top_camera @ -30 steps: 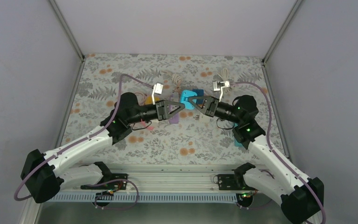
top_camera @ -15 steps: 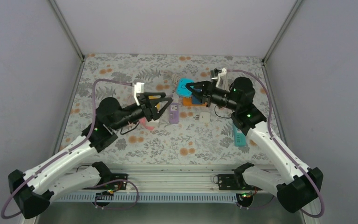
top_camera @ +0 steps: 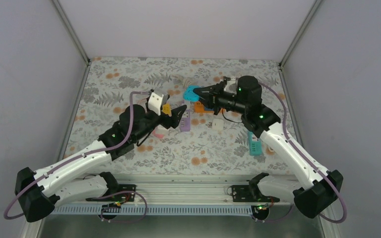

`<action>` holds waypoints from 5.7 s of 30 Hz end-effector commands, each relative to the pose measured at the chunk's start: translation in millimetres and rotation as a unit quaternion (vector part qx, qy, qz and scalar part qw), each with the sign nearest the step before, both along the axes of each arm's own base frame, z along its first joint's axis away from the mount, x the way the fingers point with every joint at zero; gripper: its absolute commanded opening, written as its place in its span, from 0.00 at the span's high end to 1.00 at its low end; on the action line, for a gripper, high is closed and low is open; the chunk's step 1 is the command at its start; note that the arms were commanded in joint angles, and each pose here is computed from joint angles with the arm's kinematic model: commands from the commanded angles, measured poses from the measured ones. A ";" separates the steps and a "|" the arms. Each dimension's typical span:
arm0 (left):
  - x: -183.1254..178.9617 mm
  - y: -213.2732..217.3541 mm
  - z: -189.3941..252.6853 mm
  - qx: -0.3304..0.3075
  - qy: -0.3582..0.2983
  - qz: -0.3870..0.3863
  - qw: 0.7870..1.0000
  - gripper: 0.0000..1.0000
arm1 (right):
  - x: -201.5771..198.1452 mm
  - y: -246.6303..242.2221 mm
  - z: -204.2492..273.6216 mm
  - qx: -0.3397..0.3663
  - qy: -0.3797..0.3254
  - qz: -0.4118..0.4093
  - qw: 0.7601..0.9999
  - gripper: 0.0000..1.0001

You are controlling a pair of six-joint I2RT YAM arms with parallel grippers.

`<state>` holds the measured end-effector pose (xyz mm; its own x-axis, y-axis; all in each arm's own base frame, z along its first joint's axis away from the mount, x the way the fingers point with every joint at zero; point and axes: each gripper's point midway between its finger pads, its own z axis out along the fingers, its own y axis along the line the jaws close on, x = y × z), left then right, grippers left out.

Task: Insert the plug
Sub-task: Pick up the plug from the center of the board.

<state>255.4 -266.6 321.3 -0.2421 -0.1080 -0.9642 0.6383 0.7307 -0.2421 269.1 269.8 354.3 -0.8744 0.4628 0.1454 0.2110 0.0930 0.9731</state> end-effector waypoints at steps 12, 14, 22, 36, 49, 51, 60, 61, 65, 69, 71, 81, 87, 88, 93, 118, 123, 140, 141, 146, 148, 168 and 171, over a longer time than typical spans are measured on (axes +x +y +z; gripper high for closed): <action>14.0 -14.2 10.3 -0.027 -0.053 0.006 0.998 0.35 | -16.7 32.6 -2.1 0.020 0.056 0.036 0.998 0.97; 14.7 -12.8 10.9 -0.021 -0.070 0.010 0.997 0.46 | -19.4 32.6 -4.7 0.019 0.061 0.040 0.997 0.97; 15.5 8.5 8.8 0.024 -0.120 0.051 0.991 0.72 | -26.3 27.3 -5.7 0.016 0.062 0.041 0.997 0.97; 17.8 21.2 -11.4 0.022 -0.059 0.079 0.995 0.68 | -26.6 20.8 -13.1 -0.025 0.009 0.044 0.999 0.97; -15.1 29.0 13.2 -0.120 0.102 0.016 0.987 0.24 | -37.1 28.8 -29.1 -0.130 -0.313 0.187 0.922 0.96; -18.7 24.8 23.1 -0.124 0.112 -0.009 0.986 0.16 | -46.2 28.1 -20.2 -0.130 -0.356 0.206 0.902 0.96; -55.9 -12.0 48.7 -0.135 0.146 -0.259 0.945 0.20 | -86.8 24.5 11.3 -0.099 -0.474 0.280 0.829 0.97; -61.6 -15.3 51.2 -0.135 0.146 -0.282 0.939 0.24 | -90.7 23.8 13.7 -0.095 -0.484 0.286 0.822 0.97; -78.4 -17.6 60.1 -0.139 0.142 -0.331 0.923 0.44 | -104.3 21.5 24.5 -0.071 -0.518 0.300 0.797 0.97; -87.7 -17.1 64.0 -0.138 0.136 -0.353 0.915 0.57 | -113.4 19.3 34.5 -0.055 -0.542 0.305 0.781 0.97; -88.1 -17.7 63.3 -0.137 0.139 -0.355 0.914 0.65 | -117.7 18.8 37.0 -0.045 -0.547 0.312 0.775 0.97; -85.6 -16.8 69.4 -0.137 0.114 -0.350 0.920 0.98 | -115.0 20.8 32.5 -0.041 -0.547 0.309 0.777 0.81; -82.9 -13.7 84.9 -0.160 0.101 -0.338 0.922 0.98 | -114.0 19.8 35.7 -0.030 -0.553 0.290 0.781 0.42; -82.2 -12.6 89.3 -0.167 0.098 -0.334 0.922 0.98 | -112.6 19.5 37.9 -0.029 -0.556 0.282 0.782 0.40; -77.0 -8.7 102.7 -0.200 0.089 -0.317 0.923 0.98 | -102.6 20.4 41.4 -0.029 -0.556 0.243 0.795 0.44; -56.4 -3.2 97.5 -0.235 0.082 -0.264 0.932 0.94 | -82.0 19.7 81.1 -0.013 -0.604 0.146 0.783 0.83; -57.1 -1.6 96.3 -0.234 0.084 -0.260 0.933 0.94 | -81.3 24.0 80.2 -0.010 -0.601 0.160 0.783 0.78; -65.9 -5.1 106.5 -0.230 0.093 -0.288 0.925 0.93 | -88.3 41.6 54.4 -0.009 -0.583 0.252 0.772 0.59; -66.1 -5.4 107.1 -0.227 0.092 -0.288 0.926 0.93 | -87.1 43.5 53.8 -0.009 -0.580 0.254 0.773 0.59; -65.8 -5.5 109.1 -0.217 0.091 -0.285 0.929 0.93 | -83.5 49.9 52.0 -0.008 -0.577 0.263 0.773 0.69; -65.6 -5.9 109.3 -0.214 0.091 -0.286 0.930 0.93 | -83.8 50.5 51.3 -0.007 -0.576 0.265 0.773 0.72; -56.4 -6.8 102.2 -0.192 0.103 -0.261 0.940 0.64 | -81.3 53.6 43.7 -0.017 -0.568 0.272 0.776 0.97; -48.4 2.2 102.9 -0.189 0.097 -0.219 0.952 0.30 | -75.0 53.0 41.7 -0.029 -0.563 0.255 0.785 0.96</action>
